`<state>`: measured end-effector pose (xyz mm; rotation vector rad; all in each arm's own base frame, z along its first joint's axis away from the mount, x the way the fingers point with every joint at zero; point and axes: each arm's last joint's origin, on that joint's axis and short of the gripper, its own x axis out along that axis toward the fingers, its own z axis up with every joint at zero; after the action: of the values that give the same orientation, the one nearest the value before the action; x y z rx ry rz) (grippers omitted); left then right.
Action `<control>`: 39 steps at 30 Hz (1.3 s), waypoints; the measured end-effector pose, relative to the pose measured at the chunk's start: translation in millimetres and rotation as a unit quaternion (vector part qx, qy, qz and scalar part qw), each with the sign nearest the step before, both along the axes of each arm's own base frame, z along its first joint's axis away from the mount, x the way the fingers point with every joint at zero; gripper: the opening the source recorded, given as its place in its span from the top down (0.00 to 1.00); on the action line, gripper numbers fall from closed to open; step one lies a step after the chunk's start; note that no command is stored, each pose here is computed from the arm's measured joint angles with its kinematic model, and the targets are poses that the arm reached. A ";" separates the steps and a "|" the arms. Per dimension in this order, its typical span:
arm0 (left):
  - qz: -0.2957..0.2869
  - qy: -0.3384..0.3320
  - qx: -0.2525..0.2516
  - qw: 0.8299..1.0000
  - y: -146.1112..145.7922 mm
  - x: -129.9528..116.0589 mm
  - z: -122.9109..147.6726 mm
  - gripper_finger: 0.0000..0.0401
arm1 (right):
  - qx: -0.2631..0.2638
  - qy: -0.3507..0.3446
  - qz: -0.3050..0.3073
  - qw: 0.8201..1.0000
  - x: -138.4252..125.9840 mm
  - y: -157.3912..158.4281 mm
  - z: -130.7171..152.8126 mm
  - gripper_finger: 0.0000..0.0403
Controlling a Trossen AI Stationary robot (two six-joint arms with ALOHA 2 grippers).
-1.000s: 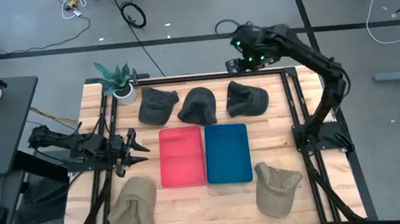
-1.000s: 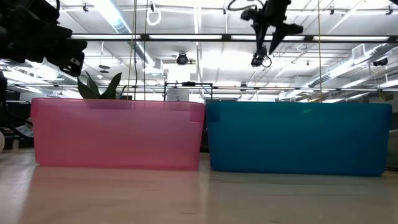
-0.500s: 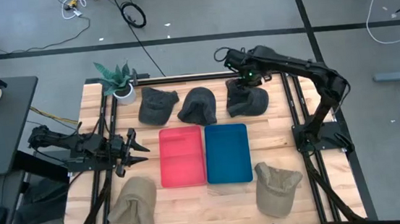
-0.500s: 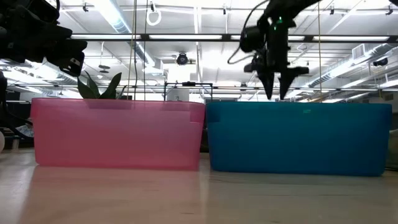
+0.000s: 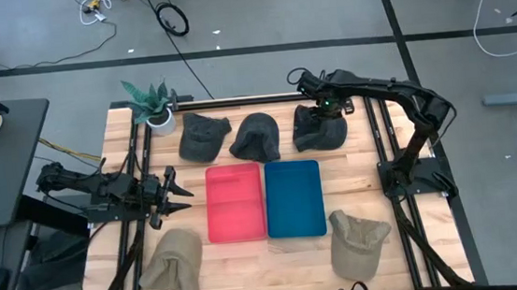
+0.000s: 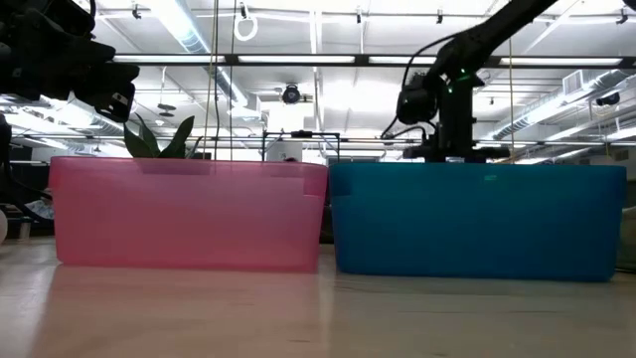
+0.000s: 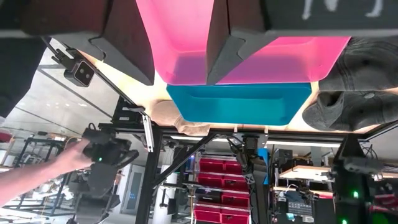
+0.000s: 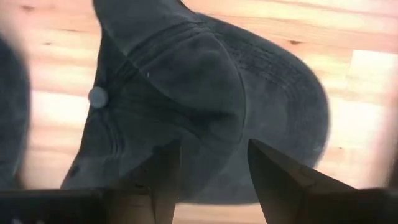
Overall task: Pick & Place hat
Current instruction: Put the right black cap into the blue bin
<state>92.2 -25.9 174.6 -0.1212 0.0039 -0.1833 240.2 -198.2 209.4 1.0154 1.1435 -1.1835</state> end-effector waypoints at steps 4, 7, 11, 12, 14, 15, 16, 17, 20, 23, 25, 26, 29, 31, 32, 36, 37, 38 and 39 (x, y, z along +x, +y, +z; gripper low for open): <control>0.000 0.000 0.000 1.000 0.0 0.0 -0.1 0.63 | 0.001 -0.003 -0.021 1.000 -5.7 1.4 -18.4 0.53; 0.000 0.000 0.000 1.000 0.0 0.0 -0.1 0.63 | 0.001 -0.010 -0.026 1.000 -8.1 3.5 -30.1 0.53; 0.000 0.000 0.000 1.000 0.0 0.0 -0.1 0.63 | 0.005 -0.009 -0.033 0.999 -11.7 6.5 -39.7 0.54; 0.000 0.000 0.000 1.000 0.0 0.0 -0.1 0.63 | 0.007 -0.005 -0.036 0.999 -12.7 7.3 -40.6 0.56; 0.000 0.000 0.000 1.000 0.0 0.0 -0.1 0.63 | 0.005 0.000 -0.036 0.999 -13.6 7.8 -41.3 0.61; 0.000 0.000 0.000 1.000 0.0 0.0 -0.1 0.63 | 0.003 0.003 -0.033 0.999 -13.9 7.8 -41.4 0.65; 0.000 0.000 0.000 1.000 0.0 0.0 -0.1 0.63 | 0.002 0.007 -0.027 1.000 -14.3 7.9 -41.5 0.69; 0.000 0.000 0.000 1.000 0.0 0.0 -0.1 0.63 | 0.001 0.011 -0.023 1.000 -14.7 7.9 -41.6 0.74; 0.000 0.000 0.000 1.000 0.0 0.0 -0.1 0.63 | -0.001 0.017 -0.013 1.000 -15.2 8.1 -41.7 0.91; 0.000 0.000 0.000 1.000 0.0 0.0 -0.1 0.63 | -0.001 0.020 0.002 1.000 -15.4 8.2 -41.7 0.97; 0.000 0.000 0.000 1.000 0.0 0.0 0.1 0.63 | 0.002 0.027 0.010 1.000 -16.6 8.7 -41.8 0.96; 0.000 0.000 0.000 1.000 0.0 0.0 -0.1 0.63 | 0.004 0.031 0.017 0.999 -17.8 9.3 -40.8 0.96; 0.000 0.000 0.000 1.000 0.0 0.0 -0.1 0.63 | 0.002 0.040 0.042 0.998 -22.8 12.4 -32.3 0.98; 0.000 0.000 0.000 1.000 0.0 0.0 -0.1 0.63 | -0.007 0.040 0.051 0.998 -27.7 15.4 -21.9 0.98; 0.000 0.000 0.000 1.000 0.0 0.0 -0.1 0.63 | -0.013 0.035 0.055 0.998 -30.6 16.9 -15.4 0.98; 0.000 0.000 0.000 1.000 0.0 0.0 -0.1 0.63 | -0.051 -0.005 0.090 0.995 -40.6 25.2 15.1 0.99; 0.000 0.000 0.000 1.000 0.0 0.0 -0.1 0.63 | -0.056 -0.023 0.111 0.992 -43.0 28.2 22.9 0.99; 0.000 0.000 0.000 1.000 0.0 0.0 -0.1 0.63 | -0.060 -0.046 0.134 0.988 -45.0 31.2 30.8 0.99; 0.000 0.000 0.000 1.000 0.0 0.0 -0.1 0.63 | -0.066 -0.066 0.161 0.983 -46.8 35.0 38.4 0.99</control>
<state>92.2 -25.9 174.5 -0.1212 0.0041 -0.1833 193.4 -163.2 247.8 0.7626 1.0624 -0.9076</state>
